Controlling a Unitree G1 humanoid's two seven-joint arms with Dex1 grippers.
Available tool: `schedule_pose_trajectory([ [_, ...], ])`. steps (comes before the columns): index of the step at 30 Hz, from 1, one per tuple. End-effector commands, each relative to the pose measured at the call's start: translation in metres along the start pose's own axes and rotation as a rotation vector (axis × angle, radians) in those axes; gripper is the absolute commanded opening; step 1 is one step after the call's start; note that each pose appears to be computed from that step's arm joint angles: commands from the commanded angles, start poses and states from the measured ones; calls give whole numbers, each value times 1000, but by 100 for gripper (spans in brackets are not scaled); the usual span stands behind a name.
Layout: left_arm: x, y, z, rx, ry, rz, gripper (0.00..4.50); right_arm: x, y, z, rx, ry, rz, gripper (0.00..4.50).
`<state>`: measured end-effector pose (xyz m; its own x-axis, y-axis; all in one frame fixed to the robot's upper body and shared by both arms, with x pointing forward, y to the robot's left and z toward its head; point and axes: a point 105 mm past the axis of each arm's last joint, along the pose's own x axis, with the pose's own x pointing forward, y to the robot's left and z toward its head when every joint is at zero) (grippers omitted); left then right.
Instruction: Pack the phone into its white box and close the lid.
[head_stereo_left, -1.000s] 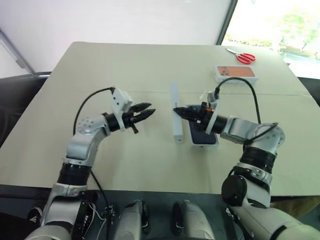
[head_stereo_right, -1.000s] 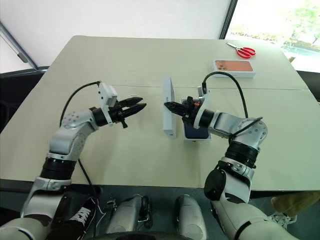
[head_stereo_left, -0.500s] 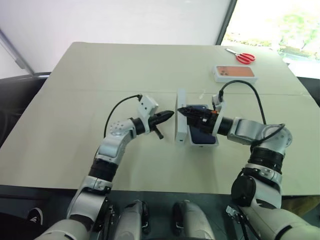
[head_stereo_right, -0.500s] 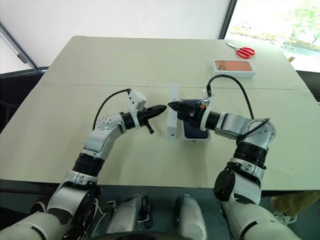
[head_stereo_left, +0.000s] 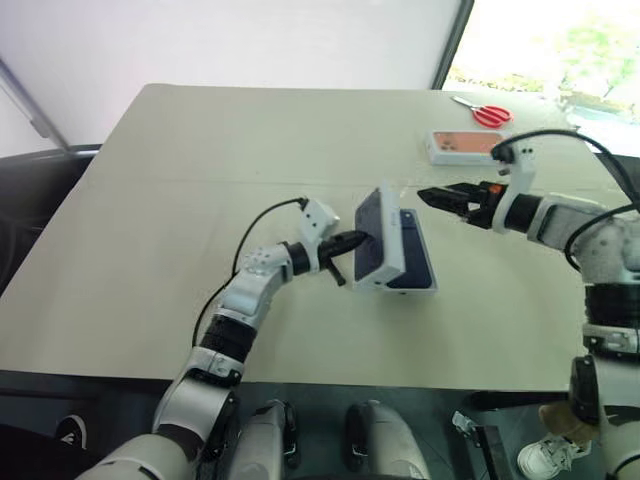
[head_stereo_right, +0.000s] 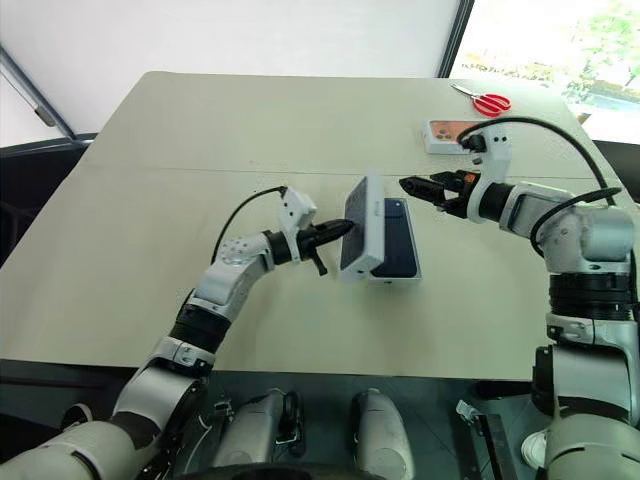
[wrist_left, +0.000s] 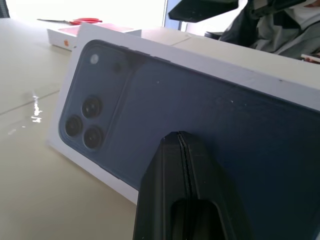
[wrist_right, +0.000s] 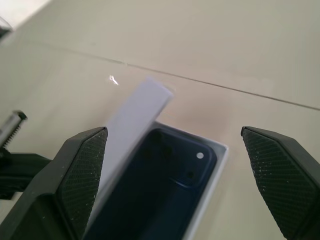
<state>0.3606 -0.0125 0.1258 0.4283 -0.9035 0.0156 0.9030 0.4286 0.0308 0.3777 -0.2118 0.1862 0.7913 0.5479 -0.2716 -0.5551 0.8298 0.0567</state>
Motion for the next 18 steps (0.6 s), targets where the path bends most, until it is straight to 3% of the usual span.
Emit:
schedule_pose_trajectory([
  [1, 15, -7, 15, 52, -37, -37, 0, 0, -10, -3, -227, 18, -75, 447],
  [5, 13, -6, 20, 54, -53, -31, 0, 4, -10, -12, -504, 79, -114, 447],
  [10, -4, 6, 24, 73, -62, 9, 0, 2, -15, -5, -541, 49, -130, 447],
  [13, -18, 21, 27, 77, -59, 69, 0, 1, -11, -11, -531, 53, -75, 359],
  [18, -26, 34, 20, 41, -28, 119, 0, 0, -14, -18, -549, 87, -80, 106],
])
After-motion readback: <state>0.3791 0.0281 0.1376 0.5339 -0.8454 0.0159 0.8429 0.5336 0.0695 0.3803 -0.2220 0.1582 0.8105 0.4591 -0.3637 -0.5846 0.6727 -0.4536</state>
